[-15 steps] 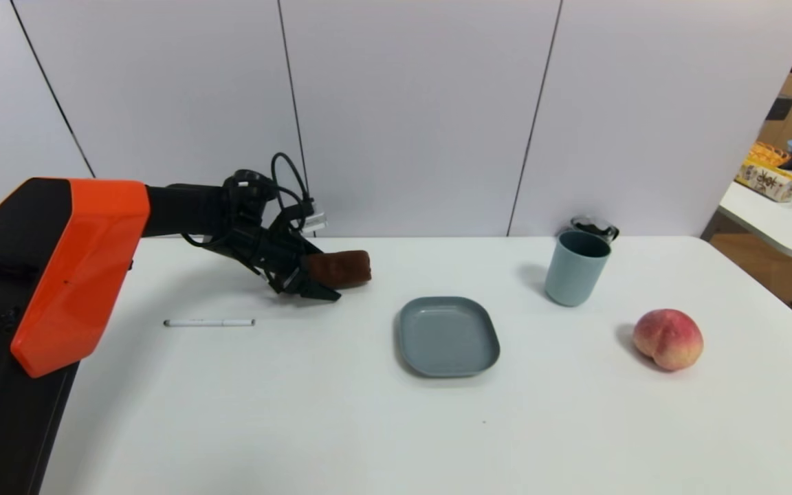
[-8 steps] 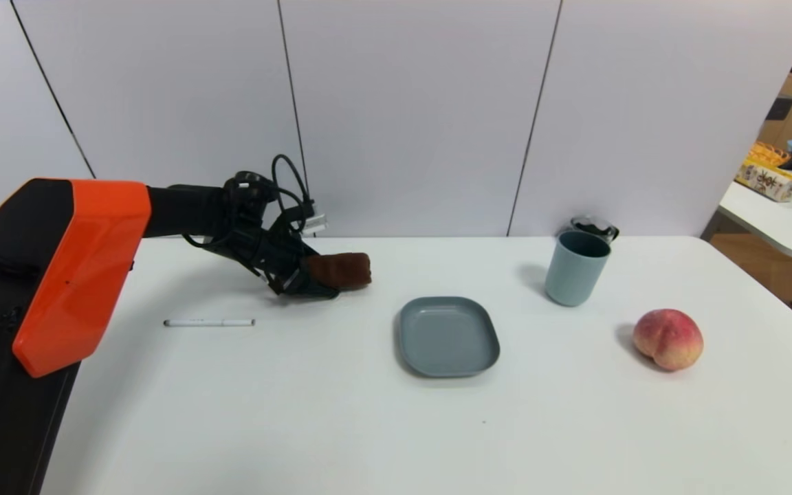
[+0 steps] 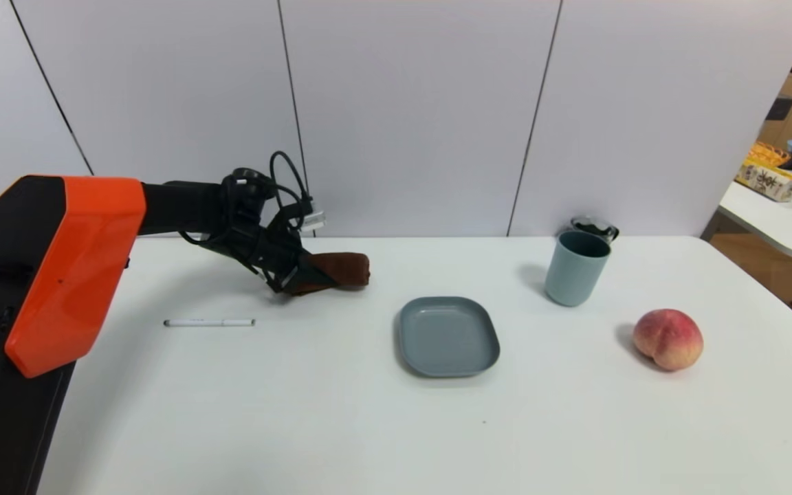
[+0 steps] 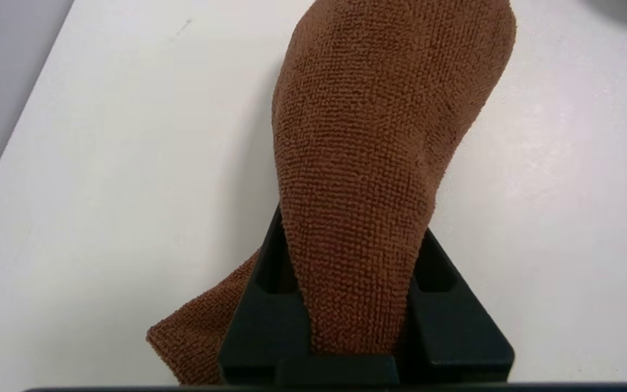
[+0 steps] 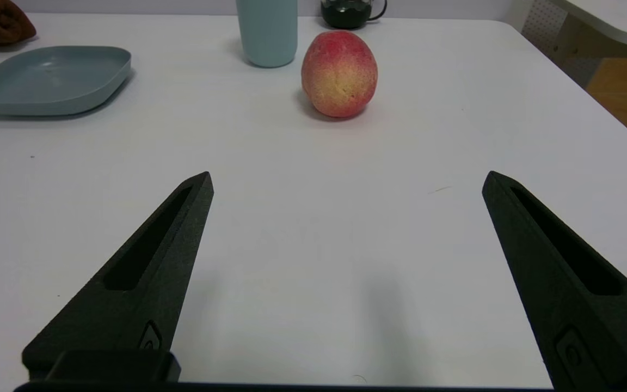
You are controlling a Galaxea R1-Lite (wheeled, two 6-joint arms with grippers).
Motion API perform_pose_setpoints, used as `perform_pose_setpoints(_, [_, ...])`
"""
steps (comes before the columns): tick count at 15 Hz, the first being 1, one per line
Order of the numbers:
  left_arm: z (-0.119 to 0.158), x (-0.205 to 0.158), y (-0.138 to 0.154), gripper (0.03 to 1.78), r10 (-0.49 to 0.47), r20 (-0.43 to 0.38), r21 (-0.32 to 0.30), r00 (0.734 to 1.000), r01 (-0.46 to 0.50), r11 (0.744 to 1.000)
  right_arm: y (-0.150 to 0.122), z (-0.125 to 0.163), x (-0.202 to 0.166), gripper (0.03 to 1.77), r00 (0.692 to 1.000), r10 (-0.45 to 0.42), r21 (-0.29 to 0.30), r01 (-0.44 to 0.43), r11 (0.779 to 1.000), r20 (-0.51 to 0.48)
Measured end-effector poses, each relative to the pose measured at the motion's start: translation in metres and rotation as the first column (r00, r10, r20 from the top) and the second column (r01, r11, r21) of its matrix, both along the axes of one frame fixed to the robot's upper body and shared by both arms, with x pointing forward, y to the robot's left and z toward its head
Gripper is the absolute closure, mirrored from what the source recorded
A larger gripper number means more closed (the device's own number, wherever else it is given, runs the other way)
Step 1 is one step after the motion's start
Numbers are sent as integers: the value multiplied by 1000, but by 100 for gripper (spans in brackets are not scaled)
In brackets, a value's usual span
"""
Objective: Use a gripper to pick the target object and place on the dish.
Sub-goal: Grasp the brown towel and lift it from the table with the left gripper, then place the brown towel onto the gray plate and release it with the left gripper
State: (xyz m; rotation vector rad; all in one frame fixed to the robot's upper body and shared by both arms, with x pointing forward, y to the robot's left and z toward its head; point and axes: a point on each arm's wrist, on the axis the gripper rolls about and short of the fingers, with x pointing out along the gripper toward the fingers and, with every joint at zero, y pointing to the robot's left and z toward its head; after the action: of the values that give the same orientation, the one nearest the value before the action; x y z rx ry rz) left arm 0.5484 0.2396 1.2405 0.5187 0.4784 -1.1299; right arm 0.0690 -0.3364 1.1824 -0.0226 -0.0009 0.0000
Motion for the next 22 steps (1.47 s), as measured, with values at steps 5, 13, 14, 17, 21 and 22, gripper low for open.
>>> perform_pose_setpoints(5, [18,-10,-1,140,-14,11,4,1000,14,1000,0,0,0,9,1000,0,0,0,1000,0])
perform_pose_setpoints(13, [68,-64,-75,140,-199,48,-2,979,200,980,0,0,0,9,1000,-1,0,1,1000,0])
perform_pose_setpoints(14, [70,-72,-87,140,-230,44,3,972,230,973,0,0,0,9,1000,0,0,0,1000,0])
perform_pose_setpoints(17, [73,-94,-121,140,-295,39,26,955,294,955,0,0,0,9,1000,0,0,0,1000,0])
perform_pose_setpoints(21, [71,-114,-155,140,-322,-7,26,947,322,947,0,0,0,9,1000,0,0,0,1000,0])
perform_pose_setpoints(22, [67,-116,-161,140,-320,-17,32,947,321,947,0,0,0,9,1000,0,0,0,1000,0])
